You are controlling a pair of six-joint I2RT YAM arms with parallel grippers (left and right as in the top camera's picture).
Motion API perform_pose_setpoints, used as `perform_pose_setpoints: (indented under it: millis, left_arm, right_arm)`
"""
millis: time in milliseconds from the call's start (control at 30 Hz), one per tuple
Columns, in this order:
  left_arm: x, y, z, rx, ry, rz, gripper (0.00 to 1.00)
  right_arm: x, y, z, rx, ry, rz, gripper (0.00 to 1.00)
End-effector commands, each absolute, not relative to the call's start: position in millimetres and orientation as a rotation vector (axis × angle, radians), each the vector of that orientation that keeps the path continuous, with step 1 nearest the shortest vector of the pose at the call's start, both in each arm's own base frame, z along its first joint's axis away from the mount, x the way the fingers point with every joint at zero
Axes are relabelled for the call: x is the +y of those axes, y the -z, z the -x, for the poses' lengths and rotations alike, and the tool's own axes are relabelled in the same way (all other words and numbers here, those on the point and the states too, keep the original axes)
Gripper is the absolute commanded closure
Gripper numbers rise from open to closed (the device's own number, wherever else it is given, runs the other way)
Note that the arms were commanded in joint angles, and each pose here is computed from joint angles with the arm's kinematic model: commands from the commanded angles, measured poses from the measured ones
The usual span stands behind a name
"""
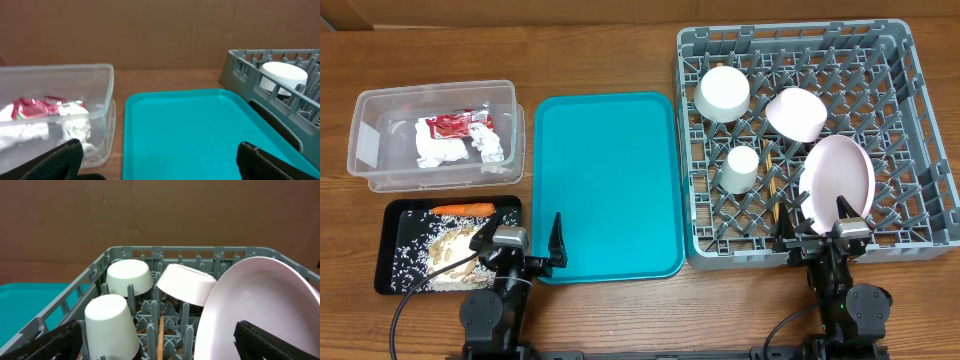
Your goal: Sort waste into correct bins and load items into the dishwasher
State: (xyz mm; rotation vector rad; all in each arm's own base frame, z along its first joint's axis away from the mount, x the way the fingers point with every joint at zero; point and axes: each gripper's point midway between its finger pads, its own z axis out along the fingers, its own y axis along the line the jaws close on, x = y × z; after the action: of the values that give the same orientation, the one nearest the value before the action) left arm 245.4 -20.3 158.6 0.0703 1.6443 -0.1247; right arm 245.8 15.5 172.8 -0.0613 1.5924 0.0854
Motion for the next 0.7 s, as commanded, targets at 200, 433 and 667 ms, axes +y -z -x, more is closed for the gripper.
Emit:
perform_pose_setpoints:
  millis: [200, 433, 667]
  left_arm:
    - [-14.5, -158.0, -245.6, 1.637, 0.052, -0.087, 0.00]
    - [-5.6, -157.0, -246.0, 1.643, 0.052, -0.001, 0.00]
    - [-3.9, -157.0, -246.1, 1.643, 0.047, 0.003, 0.00]
  right_arm:
    - [14.0, -171.2, -245.9, 1.588, -0.084, 0.053, 0.00]
    - [14.0, -171.2, -245.9, 1.588, -0.084, 0.053, 0.00]
    - [14.0, -171.3, -245.9, 1.587, -0.084, 0.053, 0.00]
